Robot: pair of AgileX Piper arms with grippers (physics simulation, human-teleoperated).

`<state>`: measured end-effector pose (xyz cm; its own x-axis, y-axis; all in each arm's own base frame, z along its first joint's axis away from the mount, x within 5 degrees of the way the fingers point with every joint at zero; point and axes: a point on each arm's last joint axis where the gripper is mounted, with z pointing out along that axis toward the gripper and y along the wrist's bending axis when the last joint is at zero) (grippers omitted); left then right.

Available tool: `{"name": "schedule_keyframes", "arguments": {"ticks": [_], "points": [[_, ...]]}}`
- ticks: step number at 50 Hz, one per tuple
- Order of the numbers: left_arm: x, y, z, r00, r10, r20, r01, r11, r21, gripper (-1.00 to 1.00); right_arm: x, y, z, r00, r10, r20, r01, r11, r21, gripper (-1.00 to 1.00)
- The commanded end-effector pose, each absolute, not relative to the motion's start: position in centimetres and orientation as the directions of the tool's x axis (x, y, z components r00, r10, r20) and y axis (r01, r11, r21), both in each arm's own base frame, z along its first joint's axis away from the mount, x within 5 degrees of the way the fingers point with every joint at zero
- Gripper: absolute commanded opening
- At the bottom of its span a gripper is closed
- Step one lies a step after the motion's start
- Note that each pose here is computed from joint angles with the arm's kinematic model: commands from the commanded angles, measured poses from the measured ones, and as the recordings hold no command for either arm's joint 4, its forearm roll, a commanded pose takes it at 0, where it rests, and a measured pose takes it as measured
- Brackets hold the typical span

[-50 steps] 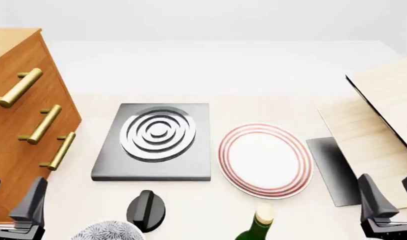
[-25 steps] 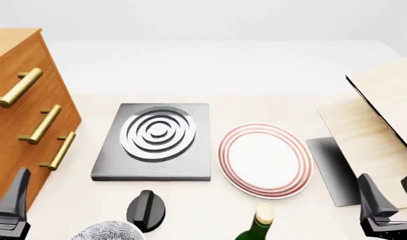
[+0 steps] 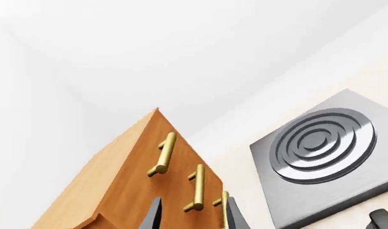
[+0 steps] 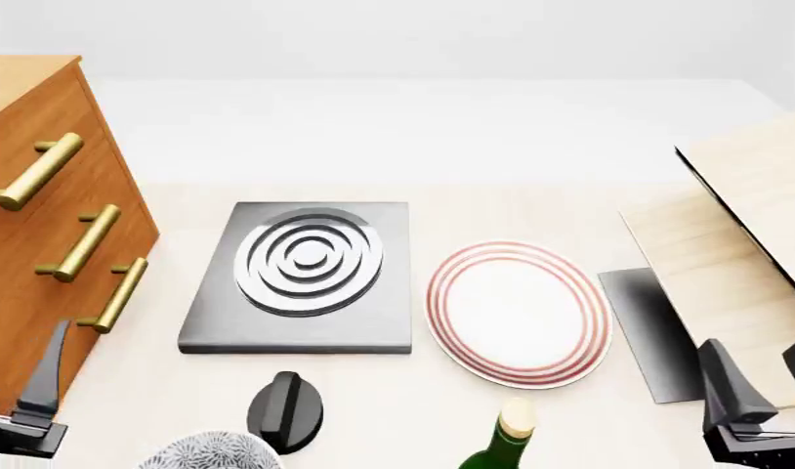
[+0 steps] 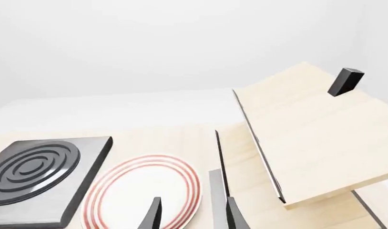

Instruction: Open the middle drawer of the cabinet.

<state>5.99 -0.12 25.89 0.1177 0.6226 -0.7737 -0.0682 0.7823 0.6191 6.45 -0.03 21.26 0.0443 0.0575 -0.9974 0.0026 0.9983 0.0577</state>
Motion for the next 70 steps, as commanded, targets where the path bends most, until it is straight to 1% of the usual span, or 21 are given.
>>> {"name": "schedule_keyframes", "arguments": {"ticks": [1, 2, 5, 6, 8, 9, 19, 22, 28, 35, 36, 40, 47, 58, 59, 62, 70], "points": [[7.7, 0.0, 24.3, 0.067, 0.733, -0.677, -0.073, 0.68, 0.73, 1.0, 6.5, 0.0, 21.3, 0.044, 0.057, -0.997, 0.002, 0.998, 0.058, 1.0], [7.7, 0.0, 24.2, 0.066, 0.733, -0.676, -0.071, 0.68, 0.73, 1.0, 6.5, 0.0, 21.3, 0.044, 0.058, -0.997, 0.003, 0.998, 0.058, 1.0], [8.1, 0.2, 22.9, 0.042, 0.779, -0.626, -0.083, 0.627, 0.775, 1.0, 6.4, 0.0, 21.3, 0.044, 0.057, -0.997, 0.002, 0.998, 0.057, 1.0], [8.1, 0.2, 22.9, 0.042, 0.779, -0.626, -0.083, 0.627, 0.775, 1.0, 6.4, 0.0, 21.3, 0.044, 0.057, -0.997, 0.002, 0.998, 0.057, 1.0], [8.3, 0.3, 22.2, 0.026, 0.806, -0.591, -0.096, 0.591, 0.801, 1.0, 6.4, 0.0, 21.3, 0.044, 0.057, -0.997, 0.002, 0.998, 0.058, 1.0], [8.5, 0.4, 22.0, 0.009, 0.832, -0.555, -0.103, 0.553, 0.827, 1.0, 6.4, 0.0, 21.3, 0.044, 0.058, -0.997, 0.002, 0.998, 0.058, 1.0], [9.1, 0.7, 22.3, -0.017, 0.902, -0.431, -0.139, 0.425, 0.895, 1.0, 6.4, 0.0, 21.3, 0.044, 0.057, -0.997, 0.002, 0.998, 0.058, 1.0], [9.3, 0.7, 22.2, -0.018, 0.9, -0.436, -0.131, 0.431, 0.893, 1.0, 6.4, 0.0, 21.3, 0.044, 0.057, -0.997, 0.002, 0.998, 0.057, 1.0], [10.0, 0.8, 22.1, -0.033, 0.911, -0.411, -0.13, 0.404, 0.906, 1.0, 6.5, 0.0, 21.3, 0.044, 0.057, -0.997, 0.002, 0.998, 0.058, 1.0], [12.5, 0.9, 21.2, -0.032, 0.913, -0.408, -0.102, 0.403, 0.91, 1.0, 6.4, 0.0, 21.3, 0.044, 0.058, -0.997, 0.002, 0.998, 0.058, 1.0], [12.9, 0.9, 20.9, -0.036, 0.907, -0.42, -0.082, 0.416, 0.906, 1.0, 6.4, 0.0, 21.3, 0.044, 0.057, -0.997, 0.002, 0.998, 0.058, 1.0], [13.4, 0.8, 20.6, -0.029, 0.91, -0.414, -0.076, 0.411, 0.909, 1.0, 6.4, 0.0, 21.3, 0.044, 0.058, -0.997, 0.002, 0.998, 0.058, 1.0], [15.8, 0.8, 18.4, -0.033, 0.913, -0.406, -0.045, 0.405, 0.913, 1.0, 6.4, 0.0, 21.3, 0.044, 0.058, -0.997, 0.002, 0.998, 0.058, 1.0], [16.1, 0.9, 17.9, -0.048, 0.917, -0.396, -0.026, 0.395, 0.918, 1.0, 6.4, 0.0, 21.3, 0.044, 0.057, -0.997, 0.002, 0.998, 0.058, 1.0], [16.2, 0.9, 17.6, -0.053, 0.907, -0.419, -0.012, 0.419, 0.908, 1.0, 6.4, 0.0, 21.3, 0.044, 0.058, -0.997, 0.003, 0.998, 0.058, 1.0], [16.2, 0.9, 17.6, -0.054, 0.911, -0.408, -0.012, 0.408, 0.913, 1.0, 6.4, 0.0, 21.3, 0.044, 0.057, -0.997, 0.002, 0.998, 0.057, 1.0], [16.2, 1.3, 17.4, -0.08, 0.904, -0.419, -0.01, 0.42, 0.907, 1.0, 6.5, 0.0, 21.3, 0.044, 0.058, -0.997, 0.002, 0.998, 0.058, 1.0]]}}
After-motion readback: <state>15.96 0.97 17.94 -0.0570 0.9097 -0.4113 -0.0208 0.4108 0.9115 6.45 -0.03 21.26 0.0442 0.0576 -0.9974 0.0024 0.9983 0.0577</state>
